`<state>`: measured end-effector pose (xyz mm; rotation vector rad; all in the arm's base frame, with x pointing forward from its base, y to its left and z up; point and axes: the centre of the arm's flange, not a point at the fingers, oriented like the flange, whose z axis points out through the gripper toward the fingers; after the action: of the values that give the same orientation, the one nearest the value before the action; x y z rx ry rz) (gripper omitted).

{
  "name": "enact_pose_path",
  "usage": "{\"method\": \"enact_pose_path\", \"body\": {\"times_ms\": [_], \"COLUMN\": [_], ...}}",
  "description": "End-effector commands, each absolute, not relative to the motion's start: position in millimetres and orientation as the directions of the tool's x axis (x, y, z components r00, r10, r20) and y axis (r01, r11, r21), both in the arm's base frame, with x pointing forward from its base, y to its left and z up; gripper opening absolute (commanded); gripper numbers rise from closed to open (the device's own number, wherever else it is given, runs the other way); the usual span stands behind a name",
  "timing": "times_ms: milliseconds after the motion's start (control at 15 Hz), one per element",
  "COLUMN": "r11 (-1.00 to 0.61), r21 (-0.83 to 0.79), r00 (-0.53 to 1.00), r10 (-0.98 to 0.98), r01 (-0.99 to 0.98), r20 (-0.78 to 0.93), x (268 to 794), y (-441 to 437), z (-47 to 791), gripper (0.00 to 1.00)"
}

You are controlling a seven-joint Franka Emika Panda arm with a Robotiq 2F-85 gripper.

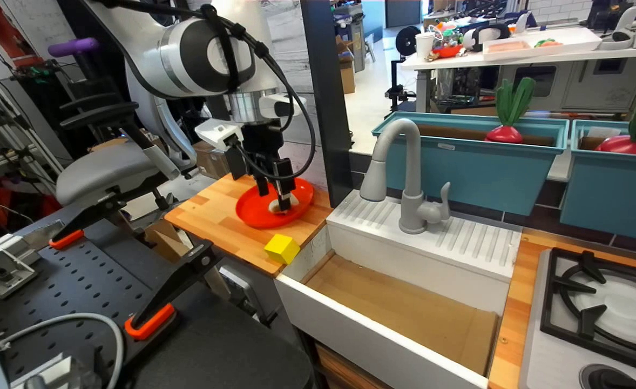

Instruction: Take the object on the plate and put it on the counter

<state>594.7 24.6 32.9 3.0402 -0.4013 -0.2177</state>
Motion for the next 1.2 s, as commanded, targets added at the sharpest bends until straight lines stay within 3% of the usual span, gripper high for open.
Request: {"method": "enact_pose_path", "body": {"times_ms": [0,67,200,733,1133], "r11": [-0.958,-0.958,-0.958,-0.971,-0.99], "r21": [0.082,0.08,0.083,0.057,0.048], "r00": [0.951,0.951,0.953,0.965,0.986], "r10": [-0.285,-0.285,-0.282,-0.235,-0.134], "r01": [-0.276,-0.277,-0.273,-0.23,-0.13], "r20": [-0.122,-0.117,-0.11,-0.117,-0.097], "x": [624,627,631,619,566], "y": [36,39,43,54,89], "z": [14,12,9,23,71], "gripper": [1.0,0.75,0.65,0.04,0.03]}}
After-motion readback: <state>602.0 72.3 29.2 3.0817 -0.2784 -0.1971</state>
